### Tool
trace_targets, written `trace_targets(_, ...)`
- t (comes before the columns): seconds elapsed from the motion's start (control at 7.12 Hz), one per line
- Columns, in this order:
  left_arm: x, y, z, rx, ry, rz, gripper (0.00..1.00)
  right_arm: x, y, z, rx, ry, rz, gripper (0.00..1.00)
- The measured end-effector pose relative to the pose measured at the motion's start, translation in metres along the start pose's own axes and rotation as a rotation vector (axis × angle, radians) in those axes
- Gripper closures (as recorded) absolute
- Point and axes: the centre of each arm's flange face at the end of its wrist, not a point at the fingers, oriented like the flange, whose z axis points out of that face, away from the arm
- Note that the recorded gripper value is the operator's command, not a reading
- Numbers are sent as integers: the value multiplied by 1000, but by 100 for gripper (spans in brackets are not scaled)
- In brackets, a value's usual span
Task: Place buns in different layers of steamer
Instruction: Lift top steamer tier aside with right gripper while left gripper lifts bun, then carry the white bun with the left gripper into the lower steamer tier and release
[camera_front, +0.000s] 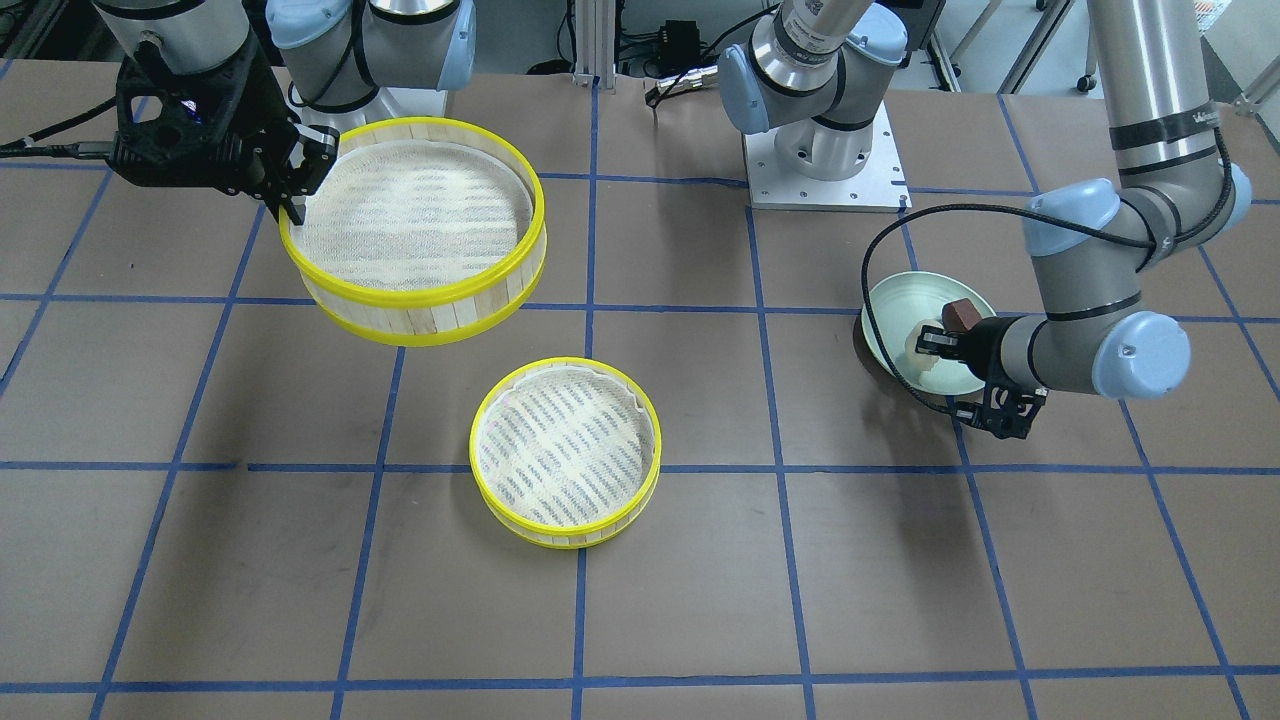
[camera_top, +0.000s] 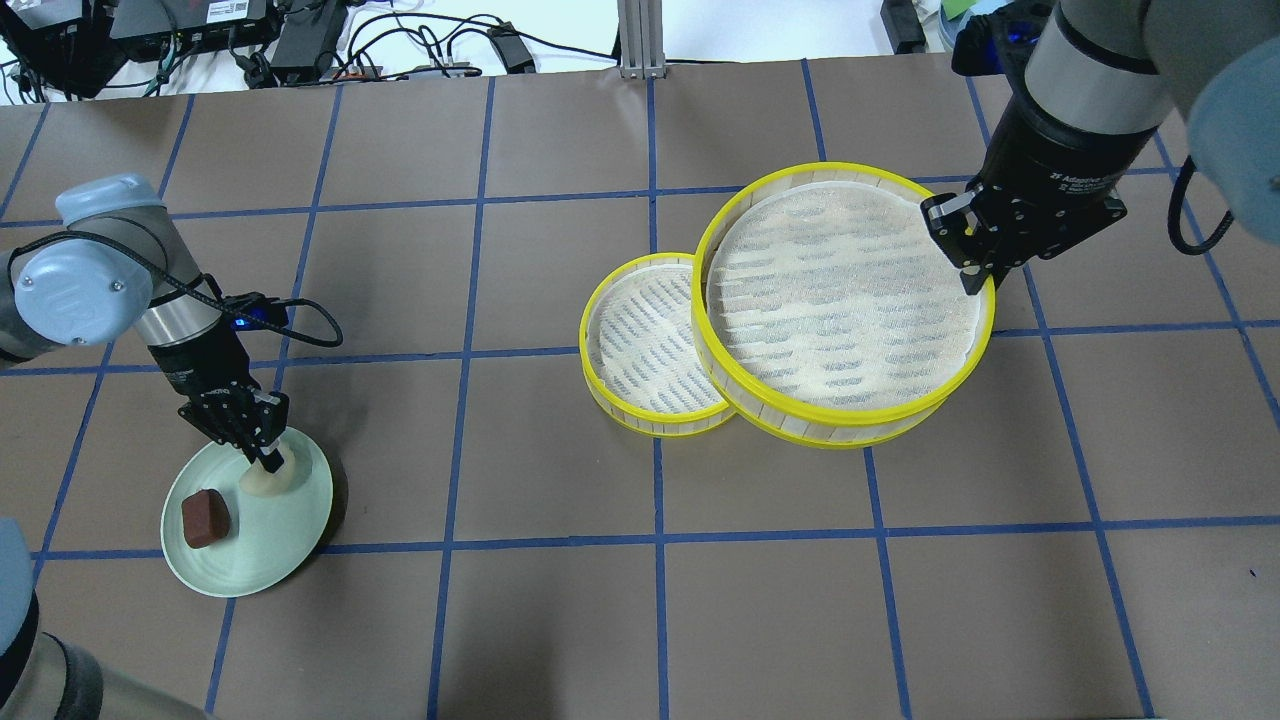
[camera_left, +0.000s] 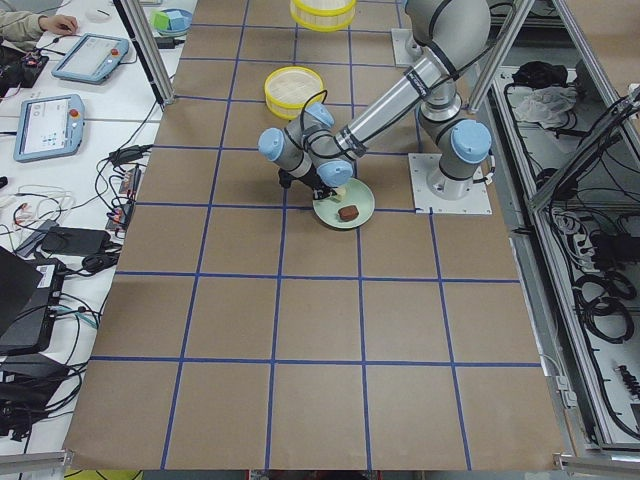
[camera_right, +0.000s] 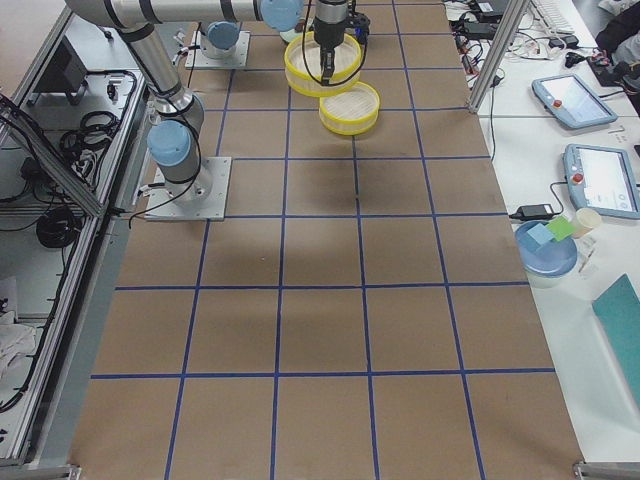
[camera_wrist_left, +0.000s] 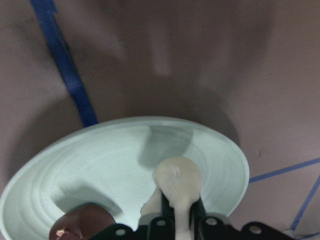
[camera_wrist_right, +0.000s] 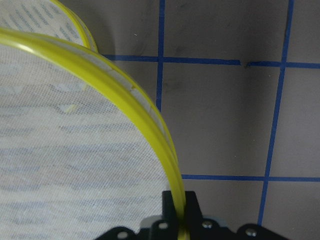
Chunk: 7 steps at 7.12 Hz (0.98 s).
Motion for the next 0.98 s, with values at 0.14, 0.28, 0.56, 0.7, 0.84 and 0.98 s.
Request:
trace_targets(0.14, 3, 7, -32, 45, 18, -29, 100, 0, 0, 0, -1, 0, -1, 100)
trace_targets(0.28, 13, 12, -64, 96, 45, -81, 100, 1, 0, 0, -1, 0, -1, 100)
trace_targets(0.56, 41, 6, -100, 205, 97, -166, 100, 1, 1, 0, -1, -1, -1, 100)
trace_targets(0.7, 61, -5, -110, 273, 107, -204, 100, 0, 1, 0, 0, -1, -1, 100)
trace_targets(0.84, 88, -18, -115, 330, 117, -239, 100, 0, 1, 0, 0, -1, -1, 100)
trace_targets(0.98, 116, -31, -118, 379, 149, -273, 100, 0, 1, 0, 0, -1, -1, 100)
